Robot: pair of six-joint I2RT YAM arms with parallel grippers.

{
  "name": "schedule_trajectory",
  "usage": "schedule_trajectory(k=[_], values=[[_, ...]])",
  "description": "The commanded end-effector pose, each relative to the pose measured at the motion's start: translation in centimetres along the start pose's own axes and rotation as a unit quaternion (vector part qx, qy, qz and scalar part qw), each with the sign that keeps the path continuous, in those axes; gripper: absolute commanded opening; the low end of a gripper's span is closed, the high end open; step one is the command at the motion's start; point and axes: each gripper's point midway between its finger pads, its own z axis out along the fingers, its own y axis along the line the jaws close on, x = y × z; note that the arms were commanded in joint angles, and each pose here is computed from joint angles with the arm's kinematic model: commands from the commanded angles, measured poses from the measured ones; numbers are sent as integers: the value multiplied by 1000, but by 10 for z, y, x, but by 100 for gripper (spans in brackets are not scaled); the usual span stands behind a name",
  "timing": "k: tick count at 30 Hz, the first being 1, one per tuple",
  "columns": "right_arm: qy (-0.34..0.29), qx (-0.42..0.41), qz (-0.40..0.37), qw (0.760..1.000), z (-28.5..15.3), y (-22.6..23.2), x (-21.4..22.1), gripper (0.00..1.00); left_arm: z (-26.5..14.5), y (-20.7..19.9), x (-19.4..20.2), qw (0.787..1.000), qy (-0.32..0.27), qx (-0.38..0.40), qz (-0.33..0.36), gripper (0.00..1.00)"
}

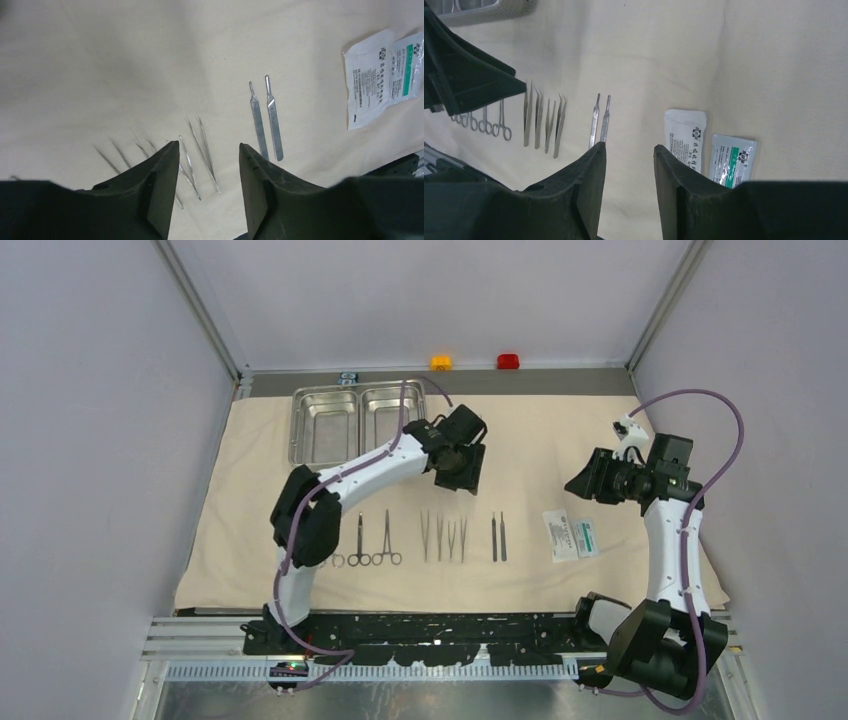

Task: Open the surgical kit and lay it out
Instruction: Place the medical item in the surgical kit, then adjust the medical item in the container.

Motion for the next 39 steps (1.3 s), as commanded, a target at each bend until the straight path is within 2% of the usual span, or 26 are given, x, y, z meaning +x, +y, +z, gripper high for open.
schedule_trajectory(k=[1,4,7,10,13,16,20,25,31,39], values=[[-50,-22,-30,998,-13,17,-28,45,-69,15,-68,988,-134,-23,72,57],[-63,-37,-37,997,-15,26,-42,45,-84,46,-86,983,-165,-52,69,67],[-68,-48,-41,996,-14,30,-56,45,-95,84,-105,979,-184,-74,47,67],[-69,-55,-40,995,-8,30,-62,45,-99,123,-125,978,-187,-83,37,66],[-68,-60,-34,995,-1,29,-61,45,-94,163,-145,983,-164,-85,15,64],[-65,-56,-38,996,4,28,-59,45,-81,185,-160,988,-138,-65,-1,57],[-63,-51,-37,996,7,24,-57,45,-59,209,-184,989,-124,-76,18,53],[-53,-43,-34,997,13,18,-52,45,-28,212,-211,988,-127,-62,66,51],[-42,-34,-29,998,18,11,-48,45,-1,213,-234,983,-155,-50,81,50],[-32,-23,-28,999,23,3,-45,45,26,216,-221,986,-132,-47,85,48]])
